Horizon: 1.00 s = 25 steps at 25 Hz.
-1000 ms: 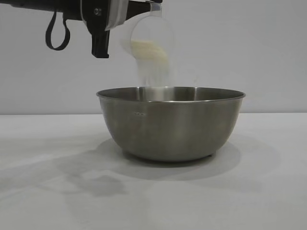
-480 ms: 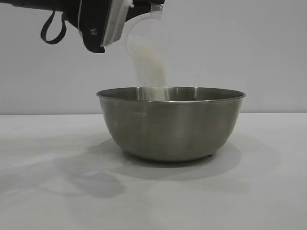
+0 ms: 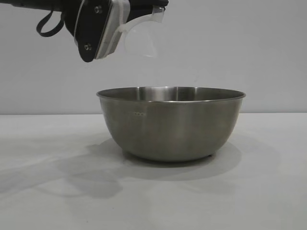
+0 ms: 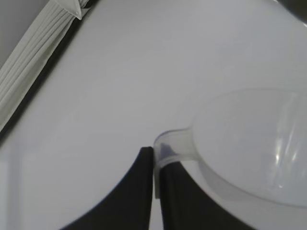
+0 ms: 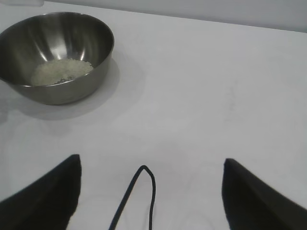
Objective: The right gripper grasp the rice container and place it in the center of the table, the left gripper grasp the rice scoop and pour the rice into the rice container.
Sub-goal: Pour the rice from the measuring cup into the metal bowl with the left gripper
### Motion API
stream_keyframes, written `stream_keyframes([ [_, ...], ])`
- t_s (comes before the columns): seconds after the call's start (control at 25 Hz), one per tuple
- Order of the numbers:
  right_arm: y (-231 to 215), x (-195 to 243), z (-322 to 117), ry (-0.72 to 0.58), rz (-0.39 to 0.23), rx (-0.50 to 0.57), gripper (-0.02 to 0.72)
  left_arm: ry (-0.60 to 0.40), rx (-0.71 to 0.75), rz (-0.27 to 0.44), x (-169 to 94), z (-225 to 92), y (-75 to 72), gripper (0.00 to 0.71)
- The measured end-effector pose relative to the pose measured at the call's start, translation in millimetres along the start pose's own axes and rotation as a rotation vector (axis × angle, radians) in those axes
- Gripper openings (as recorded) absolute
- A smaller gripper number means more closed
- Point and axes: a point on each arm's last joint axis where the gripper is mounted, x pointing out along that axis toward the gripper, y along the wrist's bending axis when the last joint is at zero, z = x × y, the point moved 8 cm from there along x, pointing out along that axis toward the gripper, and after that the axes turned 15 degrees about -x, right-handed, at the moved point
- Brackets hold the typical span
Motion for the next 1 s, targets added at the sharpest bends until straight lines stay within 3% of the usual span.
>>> stream_keyframes([
  [0.12, 0.0, 0.0, 0.0, 0.000, 0.000, 0.000, 0.577, 0.000, -0.022, 0.000, 0.0, 0.0, 0.0, 0.000],
  [0.24, 0.0, 0.0, 0.0, 0.000, 0.000, 0.000, 0.577, 0.000, -0.133, 0.000, 0.0, 0.0, 0.0, 0.000],
  [0.44, 0.0, 0.0, 0.0, 0.000, 0.000, 0.000, 0.577, 0.071, -0.503, -0.003, -0.5, -11.4, -3.5, 0.000],
  [0.64, 0.0, 0.0, 0.0, 0.000, 0.000, 0.000, 0.577, 0.231, -0.962, 0.037, -4.6, -36.1, -12.2, 0.000],
  [0.8, 0.0, 0.0, 0.0, 0.000, 0.000, 0.000, 0.577, 0.412, -1.341, 0.133, -14.1, -62.0, -24.2, 0.000],
  [1.0, 0.0, 0.0, 0.0, 0.000, 0.000, 0.000, 0.577, 0.680, -1.769, 0.359, -37.6, -95.4, -45.1, 0.000],
])
